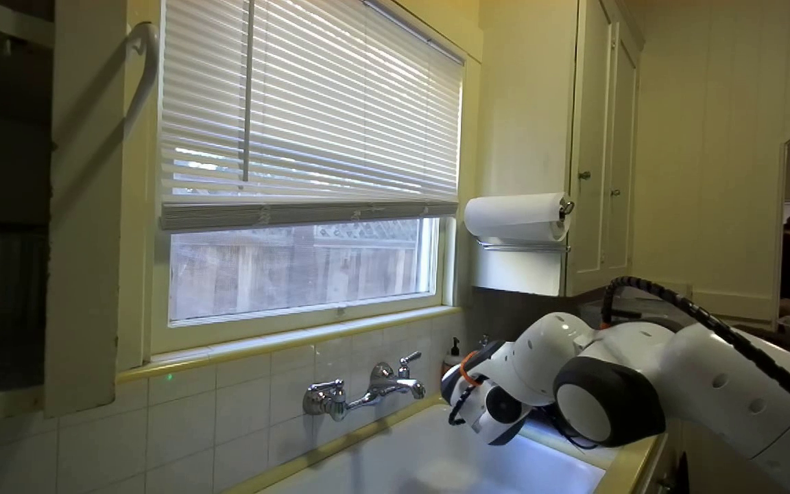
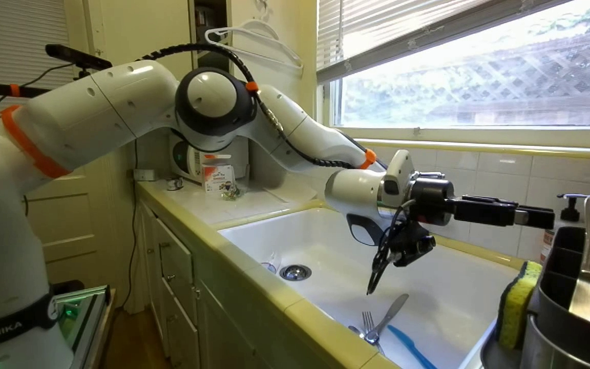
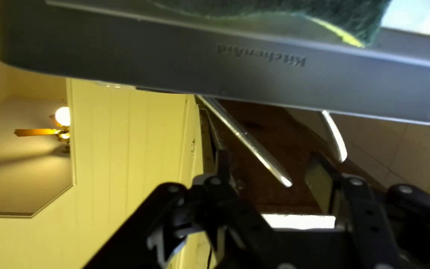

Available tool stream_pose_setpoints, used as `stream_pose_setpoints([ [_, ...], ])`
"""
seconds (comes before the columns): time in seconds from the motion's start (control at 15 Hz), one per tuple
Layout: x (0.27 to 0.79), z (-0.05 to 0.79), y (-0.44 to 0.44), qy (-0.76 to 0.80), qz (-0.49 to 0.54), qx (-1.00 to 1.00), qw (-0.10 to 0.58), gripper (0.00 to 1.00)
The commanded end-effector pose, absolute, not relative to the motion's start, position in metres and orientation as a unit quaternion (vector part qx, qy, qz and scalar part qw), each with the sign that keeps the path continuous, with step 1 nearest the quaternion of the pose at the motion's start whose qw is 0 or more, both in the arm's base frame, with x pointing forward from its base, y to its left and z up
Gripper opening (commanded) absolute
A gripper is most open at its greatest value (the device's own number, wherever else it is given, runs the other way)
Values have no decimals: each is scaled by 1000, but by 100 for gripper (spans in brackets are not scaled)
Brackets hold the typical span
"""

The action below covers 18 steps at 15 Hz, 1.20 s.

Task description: Put the silver fork from the sink on the dishrack.

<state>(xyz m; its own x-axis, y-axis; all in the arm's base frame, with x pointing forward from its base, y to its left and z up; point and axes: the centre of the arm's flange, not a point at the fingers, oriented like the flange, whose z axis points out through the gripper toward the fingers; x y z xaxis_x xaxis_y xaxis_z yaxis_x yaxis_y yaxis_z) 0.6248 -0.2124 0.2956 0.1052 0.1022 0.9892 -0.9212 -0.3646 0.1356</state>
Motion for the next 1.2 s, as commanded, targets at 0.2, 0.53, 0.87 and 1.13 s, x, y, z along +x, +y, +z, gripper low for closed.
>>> stream_pose_setpoints([
  [0.2,577,360,-156,-357,589,615,385,100],
  [0.53,540,372,-119,-308,524,678,412,100],
  [0.87,484,389,-123,-247,480,706,458,100],
  [1.13,451,413,-145,-232,548,676,435,100],
])
